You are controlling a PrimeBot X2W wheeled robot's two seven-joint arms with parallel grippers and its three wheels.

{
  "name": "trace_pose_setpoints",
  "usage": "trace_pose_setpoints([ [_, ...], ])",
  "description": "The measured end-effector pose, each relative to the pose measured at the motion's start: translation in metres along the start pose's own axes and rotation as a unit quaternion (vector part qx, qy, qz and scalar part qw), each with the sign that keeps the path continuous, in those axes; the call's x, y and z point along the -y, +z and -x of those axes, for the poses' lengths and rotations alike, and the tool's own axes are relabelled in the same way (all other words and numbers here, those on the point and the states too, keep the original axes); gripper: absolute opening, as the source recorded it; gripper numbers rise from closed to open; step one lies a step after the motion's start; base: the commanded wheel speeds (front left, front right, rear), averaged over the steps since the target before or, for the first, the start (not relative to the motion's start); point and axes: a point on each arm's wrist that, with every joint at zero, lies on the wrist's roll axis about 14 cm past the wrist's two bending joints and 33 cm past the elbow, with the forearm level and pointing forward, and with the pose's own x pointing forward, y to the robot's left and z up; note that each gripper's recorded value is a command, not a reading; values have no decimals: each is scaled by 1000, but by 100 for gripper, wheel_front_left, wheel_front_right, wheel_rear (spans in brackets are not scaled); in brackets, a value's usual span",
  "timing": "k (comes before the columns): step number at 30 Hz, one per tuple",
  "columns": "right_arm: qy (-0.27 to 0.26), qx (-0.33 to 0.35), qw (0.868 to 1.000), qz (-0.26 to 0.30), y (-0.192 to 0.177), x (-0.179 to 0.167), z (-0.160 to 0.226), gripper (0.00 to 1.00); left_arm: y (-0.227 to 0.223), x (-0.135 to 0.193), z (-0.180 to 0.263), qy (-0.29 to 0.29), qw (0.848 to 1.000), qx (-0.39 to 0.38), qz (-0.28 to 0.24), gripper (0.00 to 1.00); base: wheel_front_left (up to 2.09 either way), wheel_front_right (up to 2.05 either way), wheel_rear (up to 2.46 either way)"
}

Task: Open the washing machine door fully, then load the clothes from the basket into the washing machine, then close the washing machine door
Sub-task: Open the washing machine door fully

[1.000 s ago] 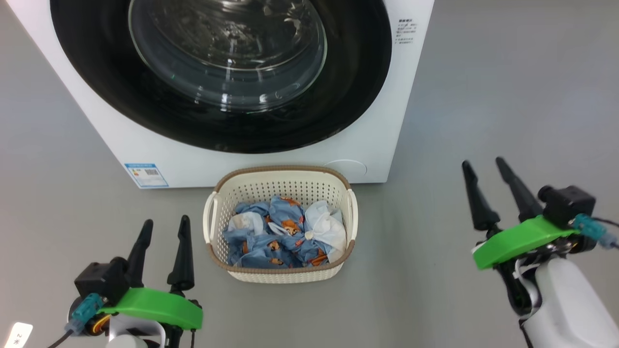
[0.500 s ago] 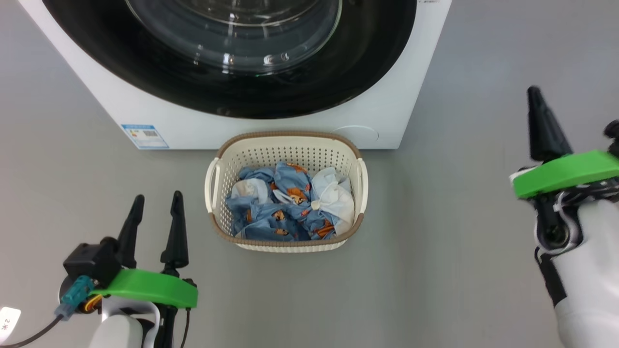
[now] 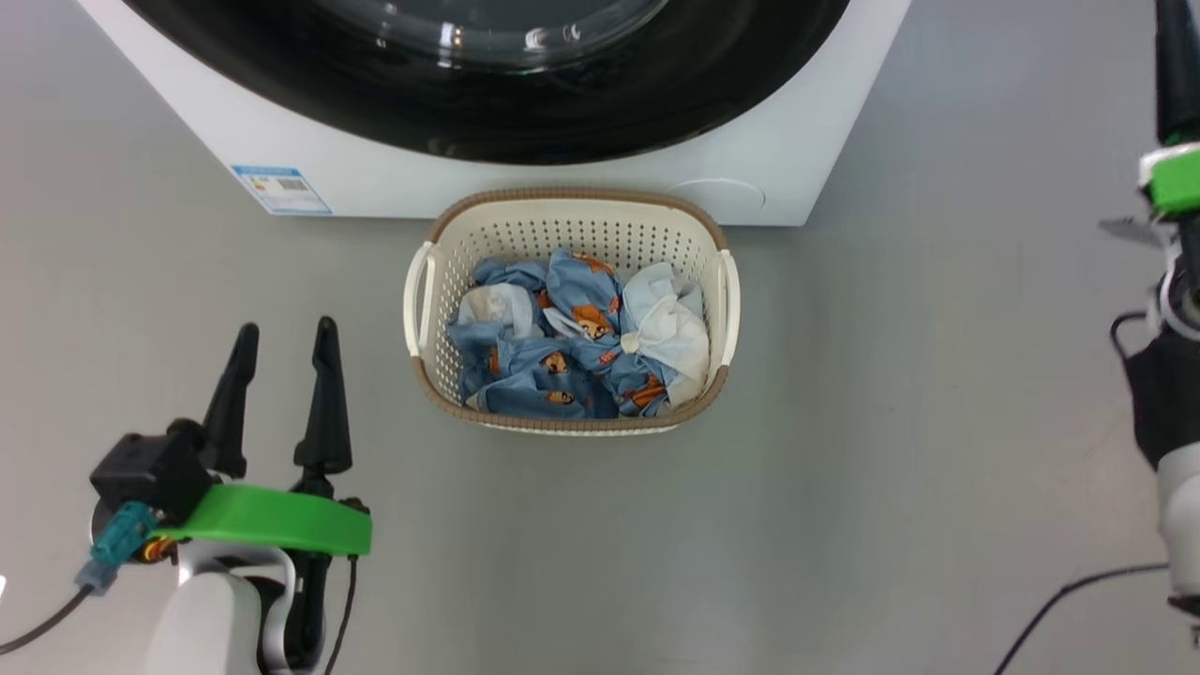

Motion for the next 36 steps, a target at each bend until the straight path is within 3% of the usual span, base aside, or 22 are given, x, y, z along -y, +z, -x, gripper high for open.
trace_pose_setpoints([
  [5, 5, -55, 994, -96, -12, 0, -23, 0, 0, -4, -8, 0, 1000, 3, -5, 100, 0, 0, 0],
  [14, 43, -135, 971, -191, -35, -22, -48, 0, -11, -14, -6, 14, 1000, -10, 7, 100, 0, 0, 0],
  [36, 107, -251, 941, -200, -84, -61, -99, 0, -23, -40, -9, 47, 999, -21, 3, 100, 0, 0, 0],
])
